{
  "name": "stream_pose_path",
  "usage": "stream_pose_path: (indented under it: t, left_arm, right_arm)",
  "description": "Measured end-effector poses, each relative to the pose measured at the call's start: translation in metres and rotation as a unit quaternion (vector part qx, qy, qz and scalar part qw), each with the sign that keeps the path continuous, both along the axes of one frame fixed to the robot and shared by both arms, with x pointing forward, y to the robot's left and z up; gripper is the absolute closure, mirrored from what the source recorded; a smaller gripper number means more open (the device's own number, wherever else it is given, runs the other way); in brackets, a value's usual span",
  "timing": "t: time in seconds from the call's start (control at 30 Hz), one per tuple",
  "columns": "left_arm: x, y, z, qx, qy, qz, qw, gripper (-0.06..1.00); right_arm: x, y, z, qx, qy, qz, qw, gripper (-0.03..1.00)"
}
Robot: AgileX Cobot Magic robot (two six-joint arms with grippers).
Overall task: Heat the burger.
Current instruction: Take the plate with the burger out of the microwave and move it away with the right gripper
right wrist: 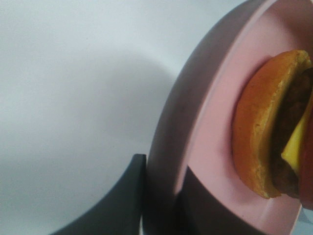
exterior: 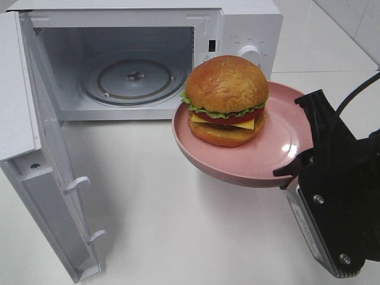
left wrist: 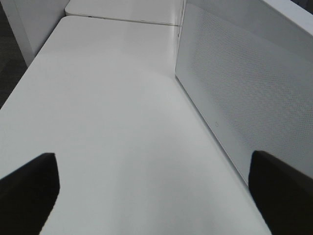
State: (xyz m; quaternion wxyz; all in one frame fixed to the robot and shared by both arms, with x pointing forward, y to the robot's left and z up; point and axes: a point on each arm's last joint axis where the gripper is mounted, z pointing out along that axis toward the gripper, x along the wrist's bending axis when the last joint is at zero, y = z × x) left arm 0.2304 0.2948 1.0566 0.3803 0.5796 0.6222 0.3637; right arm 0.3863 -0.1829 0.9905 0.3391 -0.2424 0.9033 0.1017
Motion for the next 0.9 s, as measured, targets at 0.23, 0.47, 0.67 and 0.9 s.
stream_pose_path:
  t: [0.23, 0.47, 0.67, 0.9]
  left_arm:
    - [0.000, 0.000, 0.000, 0.000, 0.000, 0.000, 1.000, -0.03]
    - [0.000, 0.000, 0.000, 0.000, 0.000, 0.000, 1.000, -0.03]
    - [0.000, 0.000, 0.000, 0.000, 0.000, 0.000, 1.000, -0.03]
    - [0.000, 0.000, 0.000, 0.000, 0.000, 0.000, 1.000, -0.03]
  right_arm:
    - [-0.002, -0.003, 0.004, 0.010, 0.001, -0.013, 1.000, 0.86]
    - [-0.002, -0.007, 0.003, 0.007, 0.010, -0.047, 0.999, 0.86]
    - [0.001, -0.014, 0.002, 0.008, 0.011, -0.112, 0.994, 0.86]
    - [0.006, -0.024, 0.004, 0.024, -0.001, -0.208, 0.978, 0.86]
